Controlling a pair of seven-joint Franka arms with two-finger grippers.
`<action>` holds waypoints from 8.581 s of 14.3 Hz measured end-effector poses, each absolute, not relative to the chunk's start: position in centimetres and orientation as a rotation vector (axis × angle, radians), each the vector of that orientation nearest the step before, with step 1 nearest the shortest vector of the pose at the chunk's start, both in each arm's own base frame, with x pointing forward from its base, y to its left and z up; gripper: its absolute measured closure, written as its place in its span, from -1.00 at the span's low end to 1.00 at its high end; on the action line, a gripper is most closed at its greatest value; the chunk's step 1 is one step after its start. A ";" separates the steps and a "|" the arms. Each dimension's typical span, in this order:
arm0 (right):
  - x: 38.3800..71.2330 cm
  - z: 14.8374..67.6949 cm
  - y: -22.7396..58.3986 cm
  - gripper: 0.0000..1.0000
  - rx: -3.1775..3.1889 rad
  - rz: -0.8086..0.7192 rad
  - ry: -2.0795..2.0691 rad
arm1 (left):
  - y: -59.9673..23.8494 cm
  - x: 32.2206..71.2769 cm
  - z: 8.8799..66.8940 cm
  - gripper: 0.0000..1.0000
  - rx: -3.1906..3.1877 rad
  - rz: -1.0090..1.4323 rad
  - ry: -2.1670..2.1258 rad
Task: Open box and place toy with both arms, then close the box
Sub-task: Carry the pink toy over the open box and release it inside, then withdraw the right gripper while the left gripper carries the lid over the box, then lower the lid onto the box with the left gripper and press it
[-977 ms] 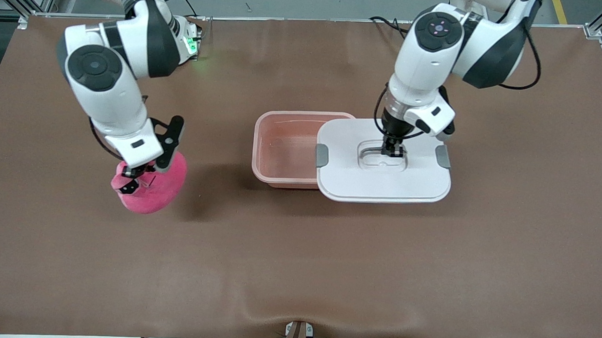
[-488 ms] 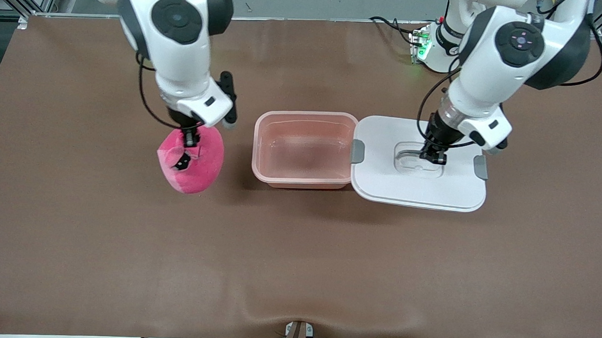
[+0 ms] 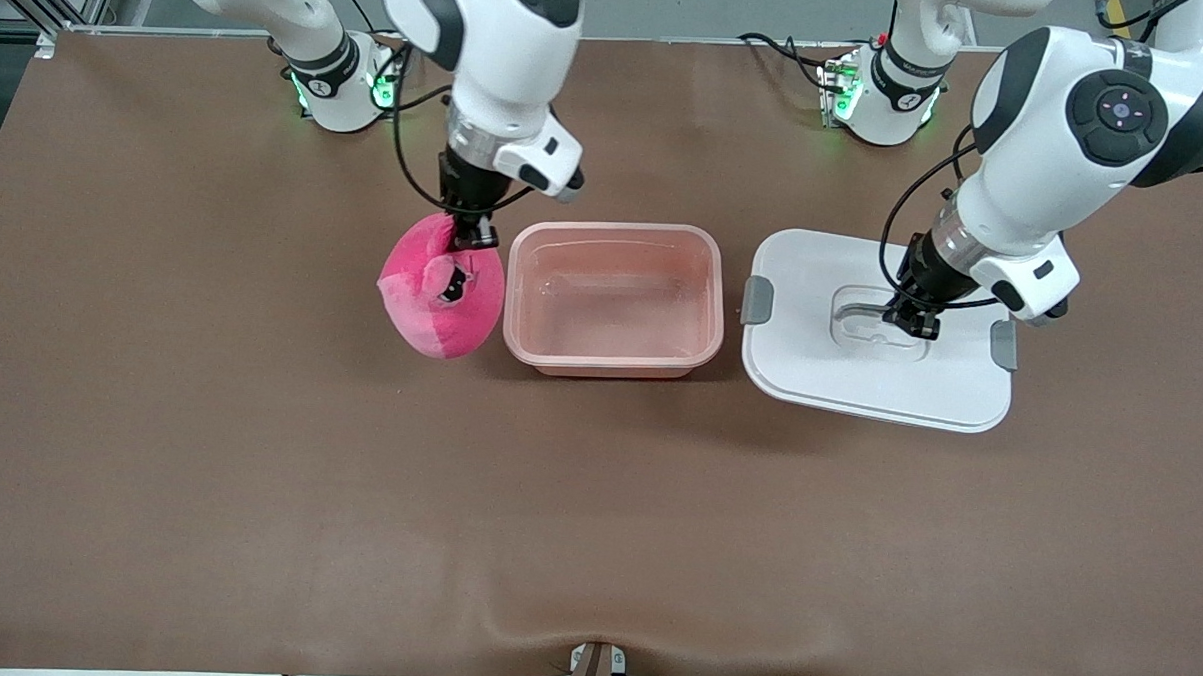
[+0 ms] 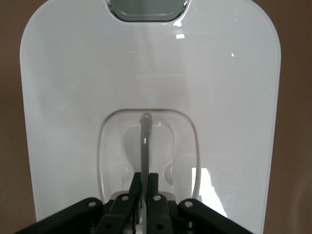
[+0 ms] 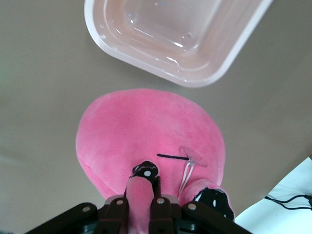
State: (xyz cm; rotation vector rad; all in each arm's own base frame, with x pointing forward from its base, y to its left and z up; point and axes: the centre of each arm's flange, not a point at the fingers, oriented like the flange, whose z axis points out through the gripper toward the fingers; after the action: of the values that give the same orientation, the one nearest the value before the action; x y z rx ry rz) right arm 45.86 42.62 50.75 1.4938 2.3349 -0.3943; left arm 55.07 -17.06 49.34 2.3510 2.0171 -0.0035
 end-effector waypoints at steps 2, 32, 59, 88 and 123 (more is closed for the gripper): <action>45.2 49.8 44.7 0.73 1.468 -0.463 2.319 | -15.9 55.4 49.3 0.87 2.341 -0.003 2.029; 41.6 58.1 50.6 -1.00 1.668 -0.253 2.130 | -13.2 56.1 49.3 0.87 2.271 -0.032 2.086; 56.0 57.7 -3.9 -1.00 2.799 -0.329 1.247 | -32.3 52.1 46.4 0.87 2.212 -0.145 2.176; 54.8 61.7 -3.7 -1.00 3.207 -0.064 -0.162 | -48.7 47.1 38.3 0.87 2.200 -0.132 2.200; 54.6 62.2 -4.3 -1.00 3.128 -0.069 -0.157 | -52.6 44.8 35.5 0.87 2.186 0.059 2.227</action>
State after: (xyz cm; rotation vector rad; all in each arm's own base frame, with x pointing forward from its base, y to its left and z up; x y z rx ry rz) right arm 54.59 -4.34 62.24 3.1282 -0.1566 -0.0694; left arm 44.80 -52.61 35.48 2.1855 2.2266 0.0591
